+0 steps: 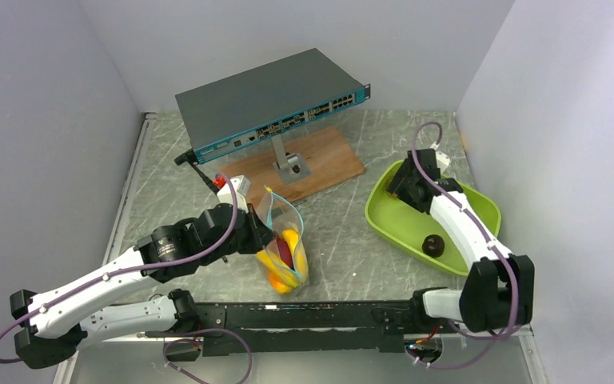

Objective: Place the food in the zip-top bag and seal the zipper
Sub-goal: Pick up the fake vegetable from the bin.

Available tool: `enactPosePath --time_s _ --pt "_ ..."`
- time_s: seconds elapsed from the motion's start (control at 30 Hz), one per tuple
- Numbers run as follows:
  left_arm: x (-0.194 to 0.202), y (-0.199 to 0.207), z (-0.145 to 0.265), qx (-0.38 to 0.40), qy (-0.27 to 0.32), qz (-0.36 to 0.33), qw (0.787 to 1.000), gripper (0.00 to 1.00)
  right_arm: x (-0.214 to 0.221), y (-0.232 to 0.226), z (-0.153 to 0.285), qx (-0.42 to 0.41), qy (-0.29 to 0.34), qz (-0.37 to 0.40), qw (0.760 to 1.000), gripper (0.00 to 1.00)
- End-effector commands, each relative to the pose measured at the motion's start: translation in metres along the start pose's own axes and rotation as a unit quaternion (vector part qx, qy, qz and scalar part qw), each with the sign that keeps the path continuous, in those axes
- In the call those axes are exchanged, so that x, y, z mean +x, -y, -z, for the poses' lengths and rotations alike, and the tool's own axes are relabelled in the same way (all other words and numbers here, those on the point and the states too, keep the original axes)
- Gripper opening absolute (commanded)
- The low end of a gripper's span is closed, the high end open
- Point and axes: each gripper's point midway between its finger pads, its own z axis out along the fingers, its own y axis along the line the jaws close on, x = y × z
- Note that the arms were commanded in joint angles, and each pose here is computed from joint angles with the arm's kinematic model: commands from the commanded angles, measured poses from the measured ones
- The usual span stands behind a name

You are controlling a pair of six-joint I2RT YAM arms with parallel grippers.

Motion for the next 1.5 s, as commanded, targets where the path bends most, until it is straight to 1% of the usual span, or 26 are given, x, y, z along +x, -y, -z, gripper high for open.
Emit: enactPosePath --time_s 0.0,0.1,0.27,0.33,0.43,0.63,0.9,1.13,1.33,1.37,1.43,1.47 --pt "0.000 0.004 0.000 0.010 0.005 0.015 1.000 0.00 -0.009 0.016 -0.028 -0.007 -0.018 -0.093 0.995 0.69" --pt "0.005 0.004 -0.002 0.011 -0.006 0.013 1.000 0.00 -0.003 0.024 -0.044 -0.030 -0.042 -0.160 0.986 0.68" --pt "0.002 0.005 0.001 0.012 -0.006 0.014 1.000 0.00 0.006 0.022 -0.064 -0.045 -0.050 -0.200 0.978 0.68" --pt "0.002 0.005 0.002 0.013 -0.003 0.016 1.000 0.00 0.007 0.021 -0.068 -0.053 -0.042 -0.207 0.976 0.68" --pt "0.003 0.003 0.003 0.011 -0.006 0.022 1.000 0.00 0.005 0.022 -0.073 -0.062 -0.019 -0.209 0.976 0.69" --pt "0.006 0.003 -0.001 0.013 -0.006 0.024 1.000 0.00 -0.001 0.019 -0.083 -0.066 -0.011 -0.201 0.977 0.70" --pt "0.009 0.006 -0.006 0.006 -0.022 0.014 1.000 0.00 -0.021 0.011 -0.097 -0.076 0.011 -0.202 0.976 0.70" --pt "0.005 0.007 -0.003 0.004 -0.017 0.017 1.000 0.00 -0.036 0.004 -0.112 -0.087 0.018 -0.194 0.977 0.71" --pt "0.007 0.007 -0.004 0.005 -0.019 0.017 1.000 0.00 -0.038 0.017 -0.108 -0.069 0.030 -0.200 0.977 0.78" --pt "0.007 0.008 -0.005 0.005 -0.021 0.017 1.000 0.00 -0.039 0.015 -0.105 -0.082 0.038 -0.202 0.975 0.80" --pt "0.008 0.009 -0.006 0.004 -0.024 0.015 1.000 0.00 -0.042 0.020 -0.101 -0.080 0.051 -0.215 0.972 0.89" --pt "0.009 0.010 -0.007 0.004 -0.027 0.014 1.000 0.00 -0.045 0.020 -0.100 -0.081 0.055 -0.213 0.972 0.90"
